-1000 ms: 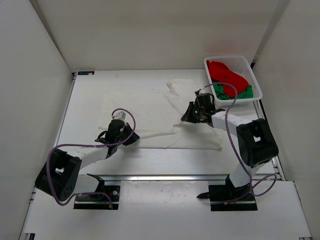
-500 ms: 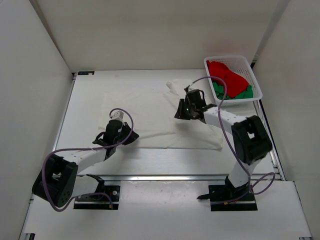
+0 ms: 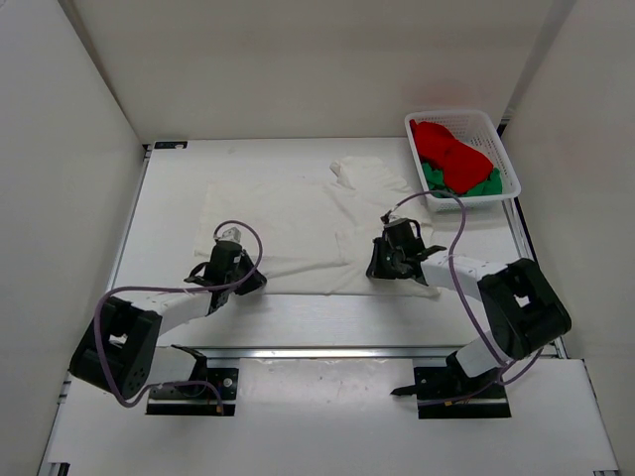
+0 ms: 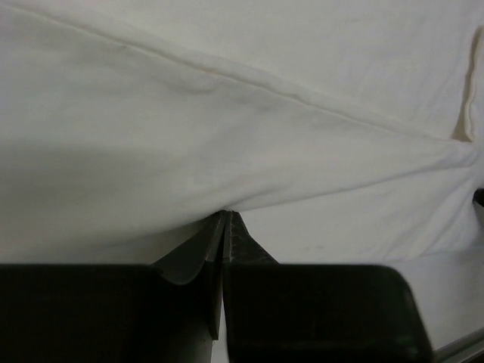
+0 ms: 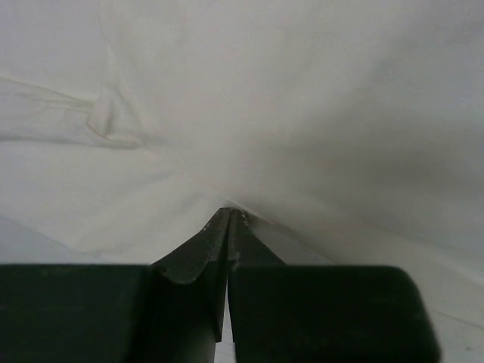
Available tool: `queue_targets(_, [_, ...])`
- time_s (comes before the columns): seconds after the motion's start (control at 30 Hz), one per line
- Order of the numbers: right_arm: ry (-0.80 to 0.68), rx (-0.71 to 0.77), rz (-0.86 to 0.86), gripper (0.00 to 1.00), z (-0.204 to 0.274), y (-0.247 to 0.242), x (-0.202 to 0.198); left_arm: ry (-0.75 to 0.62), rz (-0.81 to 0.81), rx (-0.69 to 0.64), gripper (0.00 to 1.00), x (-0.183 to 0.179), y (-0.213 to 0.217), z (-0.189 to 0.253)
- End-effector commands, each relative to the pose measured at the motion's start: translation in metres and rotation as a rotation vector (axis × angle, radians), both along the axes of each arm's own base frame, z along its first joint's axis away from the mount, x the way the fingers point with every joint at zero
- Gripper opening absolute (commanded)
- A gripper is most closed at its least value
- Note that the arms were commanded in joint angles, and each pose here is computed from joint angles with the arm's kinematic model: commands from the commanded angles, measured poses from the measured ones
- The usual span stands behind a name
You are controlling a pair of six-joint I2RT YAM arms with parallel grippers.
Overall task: Fold and stack the t-shirts
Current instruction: Fold the flattened tshirt in 1/3 of the way, then grap the side of the flattened tshirt furthest away from the robot with both arms
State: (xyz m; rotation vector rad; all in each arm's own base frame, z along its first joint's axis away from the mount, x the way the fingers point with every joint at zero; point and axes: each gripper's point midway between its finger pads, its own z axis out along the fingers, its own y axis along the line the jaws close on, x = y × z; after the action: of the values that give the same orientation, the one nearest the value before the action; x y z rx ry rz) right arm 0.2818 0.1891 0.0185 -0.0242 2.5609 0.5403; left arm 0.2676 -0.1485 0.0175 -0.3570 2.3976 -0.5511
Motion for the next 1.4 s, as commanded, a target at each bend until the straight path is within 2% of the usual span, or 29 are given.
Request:
queue_targets(0.0, [0.055, -0.053, 0.028, 0.01, -0.019, -0.009, -0.032, 0.098, 0.018, 0.009, 0.13, -0.029, 0.021, -0.024])
queue_targets(0.1, [0.106, -0.100, 0.028, 0.00, -0.028, -0.020, -0.062, 0.171, -0.010, 0.019, 0.13, -0.063, 0.019, -0.037])
queue_targets(0.2, [0.136, -0.070, 0.054, 0.00, -0.026, -0.016, -0.079, 0.213, 0.001, -0.009, 0.15, -0.088, 0.021, -0.044])
queue_targets(0.3, [0.135, -0.042, 0.077, 0.00, -0.014, -0.008, -0.081, 0.200, 0.025, -0.061, 0.18, -0.092, 0.025, -0.036])
queue_targets(0.37, [0.104, -0.018, 0.084, 0.06, 0.001, -0.003, -0.068, 0.171, 0.032, -0.061, 0.25, -0.087, 0.027, -0.026])
queue_targets(0.43, [0.043, 0.013, 0.082, 0.15, 0.023, 0.002, -0.046, 0.097, 0.035, -0.103, 0.32, -0.067, 0.022, 0.001])
queue_targets(0.5, [-0.055, 0.081, 0.081, 0.23, 0.061, 0.014, -0.011, -0.032, 0.031, -0.136, 0.36, -0.032, 0.011, 0.046])
queue_targets(0.57, [-0.141, 0.143, 0.050, 0.20, 0.093, 0.014, 0.024, -0.110, 0.027, -0.131, 0.40, -0.001, 0.004, 0.078])
queue_targets(0.67, [-0.231, 0.168, 0.018, 0.01, 0.119, 0.017, 0.082, -0.185, 0.032, -0.155, 0.40, 0.053, -0.007, 0.117])
queue_targets(0.73, [-0.219, 0.160, 0.005, 0.00, 0.110, 0.016, 0.116, -0.211, 0.081, -0.157, 0.26, 0.094, 0.002, 0.129])
queue_targets(0.77, [-0.250, 0.172, -0.014, 0.00, 0.122, 0.013, 0.132, -0.210, 0.104, -0.153, 0.18, 0.102, 0.005, 0.130])
queue_targets(0.87, [-0.320, 0.184, -0.026, 0.00, 0.136, 0.012, 0.164, -0.219, 0.230, -0.118, 0.07, 0.139, 0.039, 0.126])
queue_targets(0.93, [-0.332, 0.160, -0.040, 0.00, 0.134, 0.008, 0.177, -0.194, 0.314, -0.057, 0.05, 0.171, 0.072, 0.114])
queue_targets(1.0, [-0.362, 0.130, -0.048, 0.00, 0.141, -0.003, 0.197, -0.143, 0.319, 0.000, 0.08, 0.189, 0.091, 0.105])
queue_targets(1.03, [-0.331, 0.112, -0.053, 0.00, 0.130, -0.003, 0.199, -0.128, 0.334, 0.024, 0.10, 0.204, 0.101, 0.100])
queue_targets(1.13, [-0.344, 0.018, -0.094, 0.00, 0.127, -0.021, 0.235, -0.088, 0.368, 0.114, 0.23, 0.227, 0.131, 0.092])
queue_targets(1.2, [-0.324, -0.029, -0.123, 0.01, 0.108, -0.033, 0.249, -0.070, 0.391, 0.127, 0.26, 0.229, 0.146, 0.087])
queue_targets(1.27, [-0.335, -0.060, -0.130, 0.06, 0.110, -0.040, 0.276, -0.062, 0.395, 0.088, 0.26, 0.227, 0.150, 0.083])
queue_targets(1.3, [-0.263, -0.108, -0.149, 0.09, 0.079, -0.049, 0.281, -0.076, 0.396, 0.047, 0.26, 0.224, 0.145, 0.082])
queue_targets(1.33, [-0.313, -0.098, -0.142, 0.13, 0.102, -0.046, 0.301, -0.105, 0.415, 0.019, 0.26, 0.226, 0.148, 0.086])
queue_targets(1.37, [-0.278, -0.115, -0.138, 0.19, 0.093, -0.051, 0.316, -0.126, 0.410, -0.003, 0.27, 0.225, 0.143, 0.091])
